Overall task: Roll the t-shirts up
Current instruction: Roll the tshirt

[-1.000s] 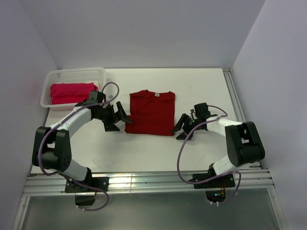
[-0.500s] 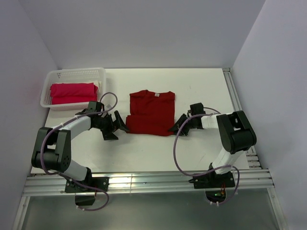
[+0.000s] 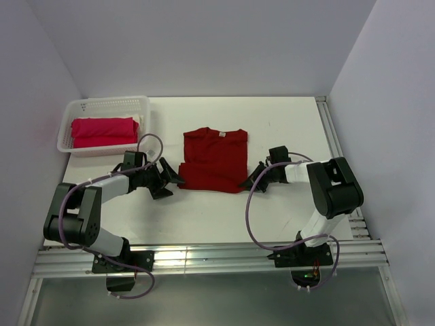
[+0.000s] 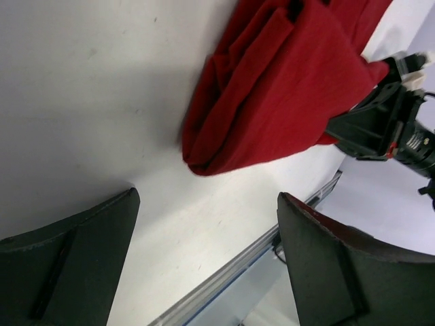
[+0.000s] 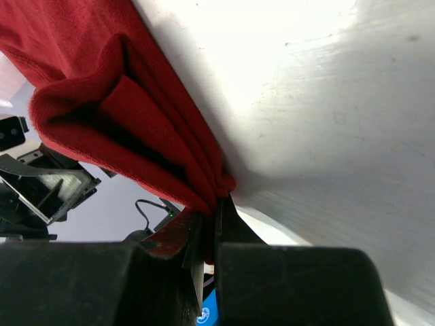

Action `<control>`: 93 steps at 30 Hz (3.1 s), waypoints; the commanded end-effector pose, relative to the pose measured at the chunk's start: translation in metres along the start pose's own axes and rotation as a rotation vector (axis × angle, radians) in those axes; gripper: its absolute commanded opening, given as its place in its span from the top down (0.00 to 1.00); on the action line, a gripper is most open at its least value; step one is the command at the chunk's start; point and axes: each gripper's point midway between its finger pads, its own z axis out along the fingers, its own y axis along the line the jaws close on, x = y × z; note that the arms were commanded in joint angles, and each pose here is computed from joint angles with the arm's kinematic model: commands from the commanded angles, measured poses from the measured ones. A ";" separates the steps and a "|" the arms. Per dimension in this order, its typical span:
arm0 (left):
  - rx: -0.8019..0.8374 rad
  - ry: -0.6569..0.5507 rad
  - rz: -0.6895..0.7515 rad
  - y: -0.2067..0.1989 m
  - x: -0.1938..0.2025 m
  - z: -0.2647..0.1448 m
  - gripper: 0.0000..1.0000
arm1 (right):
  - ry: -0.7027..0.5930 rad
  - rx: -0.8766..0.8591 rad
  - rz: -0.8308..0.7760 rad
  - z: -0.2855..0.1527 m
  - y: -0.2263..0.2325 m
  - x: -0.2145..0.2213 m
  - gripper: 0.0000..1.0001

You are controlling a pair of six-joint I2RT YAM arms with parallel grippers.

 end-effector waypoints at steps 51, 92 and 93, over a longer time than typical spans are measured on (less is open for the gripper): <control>-0.194 0.076 0.129 0.039 0.060 0.021 0.80 | -0.008 0.041 -0.162 -0.015 -0.034 0.023 0.78; -0.254 0.141 -0.008 0.050 0.080 0.011 1.00 | 0.146 0.171 0.087 -0.038 -0.058 0.061 1.00; -0.254 0.153 -0.023 0.050 0.084 0.009 1.00 | 0.161 0.190 0.120 -0.040 -0.063 0.067 1.00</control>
